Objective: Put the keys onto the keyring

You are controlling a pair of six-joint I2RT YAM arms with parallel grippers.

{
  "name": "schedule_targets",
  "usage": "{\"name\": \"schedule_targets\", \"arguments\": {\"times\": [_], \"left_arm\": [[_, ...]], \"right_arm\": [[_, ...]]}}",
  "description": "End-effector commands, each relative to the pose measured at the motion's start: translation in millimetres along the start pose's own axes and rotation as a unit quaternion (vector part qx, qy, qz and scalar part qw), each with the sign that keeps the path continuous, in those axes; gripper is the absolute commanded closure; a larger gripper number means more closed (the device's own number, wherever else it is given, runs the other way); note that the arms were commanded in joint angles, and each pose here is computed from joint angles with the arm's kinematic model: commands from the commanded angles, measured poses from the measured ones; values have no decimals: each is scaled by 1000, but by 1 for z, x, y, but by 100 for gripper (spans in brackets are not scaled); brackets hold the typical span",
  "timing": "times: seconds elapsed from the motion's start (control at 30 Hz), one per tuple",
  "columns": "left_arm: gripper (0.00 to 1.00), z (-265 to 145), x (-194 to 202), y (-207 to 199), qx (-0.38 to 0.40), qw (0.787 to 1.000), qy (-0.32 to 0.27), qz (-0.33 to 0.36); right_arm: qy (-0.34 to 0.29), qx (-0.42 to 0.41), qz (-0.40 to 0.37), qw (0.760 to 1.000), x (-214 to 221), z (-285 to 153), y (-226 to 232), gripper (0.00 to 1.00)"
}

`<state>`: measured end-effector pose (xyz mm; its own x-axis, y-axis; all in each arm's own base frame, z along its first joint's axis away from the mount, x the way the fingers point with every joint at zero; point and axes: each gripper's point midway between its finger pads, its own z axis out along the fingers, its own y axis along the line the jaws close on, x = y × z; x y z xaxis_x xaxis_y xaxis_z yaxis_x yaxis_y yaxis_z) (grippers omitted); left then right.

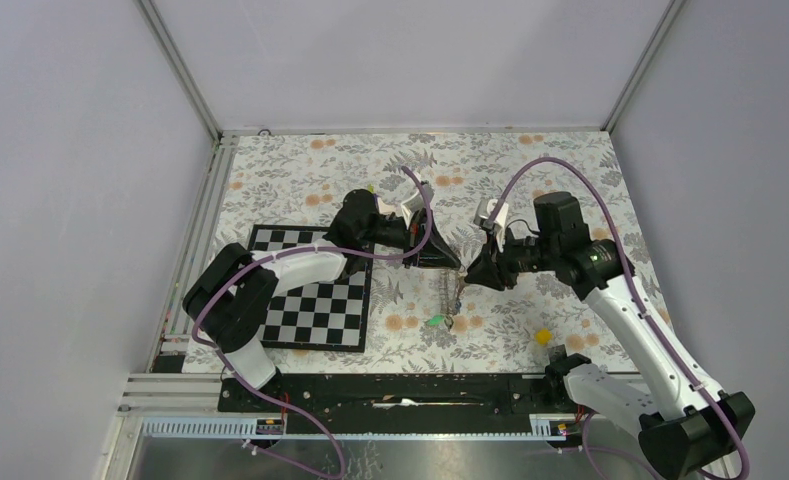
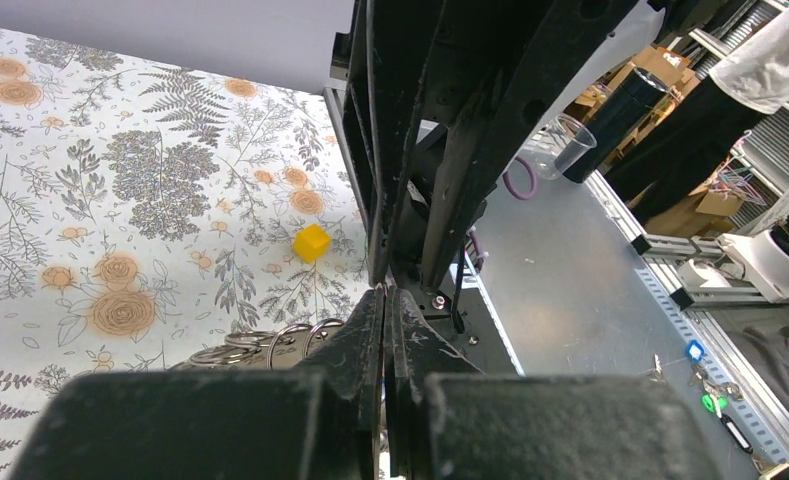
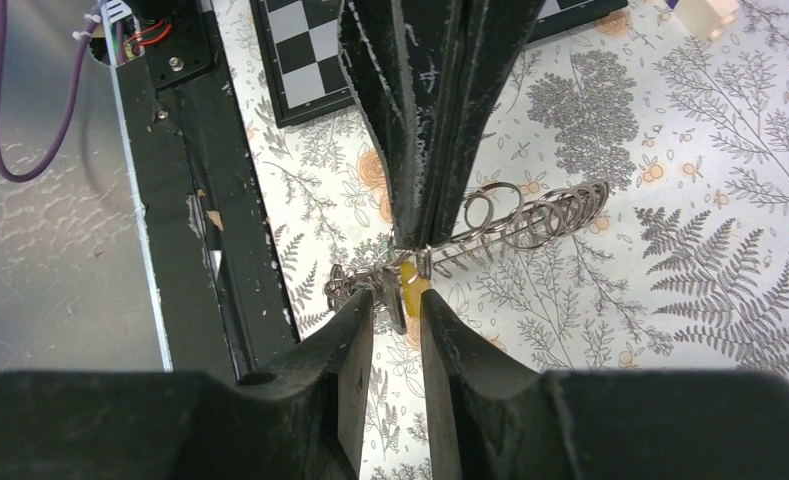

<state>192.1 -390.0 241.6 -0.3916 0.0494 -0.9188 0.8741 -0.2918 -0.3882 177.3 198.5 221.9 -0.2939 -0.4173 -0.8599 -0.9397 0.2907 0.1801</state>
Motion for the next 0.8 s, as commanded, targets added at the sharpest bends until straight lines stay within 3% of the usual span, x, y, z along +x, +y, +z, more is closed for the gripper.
{"name": "schedule_targets", "arguments": {"times": [0.0, 0.5, 0.77], "left_arm": [[100, 2, -25, -20, 31, 997, -10, 71], [100, 3, -25, -21, 37, 997, -8, 70], [100, 4, -25, -18, 31, 997, -11, 67]], "right_arm": [[-11, 23, -20, 999, -17, -9, -6, 69], [-15, -21, 5, 1000, -16, 6, -5, 75], [-23, -41, 2, 999, -17, 8, 1, 96]]}}
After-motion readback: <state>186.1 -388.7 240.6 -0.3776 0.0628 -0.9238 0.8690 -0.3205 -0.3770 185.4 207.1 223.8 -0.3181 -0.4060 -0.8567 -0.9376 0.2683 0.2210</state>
